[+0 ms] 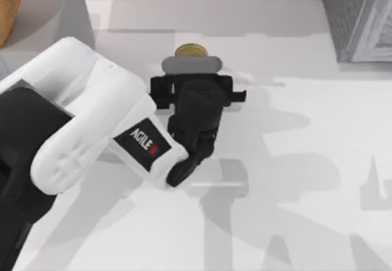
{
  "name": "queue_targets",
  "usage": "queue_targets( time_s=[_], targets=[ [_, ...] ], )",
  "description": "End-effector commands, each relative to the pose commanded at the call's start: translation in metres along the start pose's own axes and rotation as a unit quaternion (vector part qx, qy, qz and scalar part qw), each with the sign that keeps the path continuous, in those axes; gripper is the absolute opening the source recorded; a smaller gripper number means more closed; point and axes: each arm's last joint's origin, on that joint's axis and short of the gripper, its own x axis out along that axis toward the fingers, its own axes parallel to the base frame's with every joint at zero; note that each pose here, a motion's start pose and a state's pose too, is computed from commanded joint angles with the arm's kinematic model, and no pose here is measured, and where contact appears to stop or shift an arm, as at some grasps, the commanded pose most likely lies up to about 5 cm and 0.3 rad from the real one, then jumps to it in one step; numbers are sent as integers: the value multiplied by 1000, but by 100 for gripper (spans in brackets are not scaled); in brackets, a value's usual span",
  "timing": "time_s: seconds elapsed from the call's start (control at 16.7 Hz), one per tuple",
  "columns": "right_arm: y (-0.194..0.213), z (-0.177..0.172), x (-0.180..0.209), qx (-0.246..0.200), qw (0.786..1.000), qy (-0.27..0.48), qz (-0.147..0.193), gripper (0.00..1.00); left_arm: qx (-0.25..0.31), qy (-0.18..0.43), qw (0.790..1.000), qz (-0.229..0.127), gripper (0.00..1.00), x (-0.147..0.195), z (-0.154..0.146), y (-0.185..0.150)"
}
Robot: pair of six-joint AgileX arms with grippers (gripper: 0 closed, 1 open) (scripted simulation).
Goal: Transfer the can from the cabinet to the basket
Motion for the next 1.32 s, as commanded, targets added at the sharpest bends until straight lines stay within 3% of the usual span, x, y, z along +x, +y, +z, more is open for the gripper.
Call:
queue_targets(
  time_s=[0.24, 0.48, 0.66, 0.84, 1.08, 1.32],
  targets=[
    [0, 0, 0, 0, 1000, 0, 0, 100, -1, 5, 1000, 0, 0, -25, 35, -8],
    [0, 0, 0, 0, 1000, 0, 0, 100, -4, 9, 1000, 1, 0, -83, 100, -5],
    [0, 0, 0, 0, 1000, 0, 0, 100, -15, 3, 1000, 0, 0, -148, 156, 19],
    [0, 0, 0, 0, 1000, 0, 0, 100, -36, -12, 999, -5, 0, -221, 197, 70],
    [0, 0, 0, 0, 1000, 0, 0, 100, -43, -17, 999, -7, 0, -290, 194, 143],
    [0, 0, 0, 0, 1000, 0, 0, 100, -19, -7, 1000, -3, 0, -319, 160, 190]
  ],
)
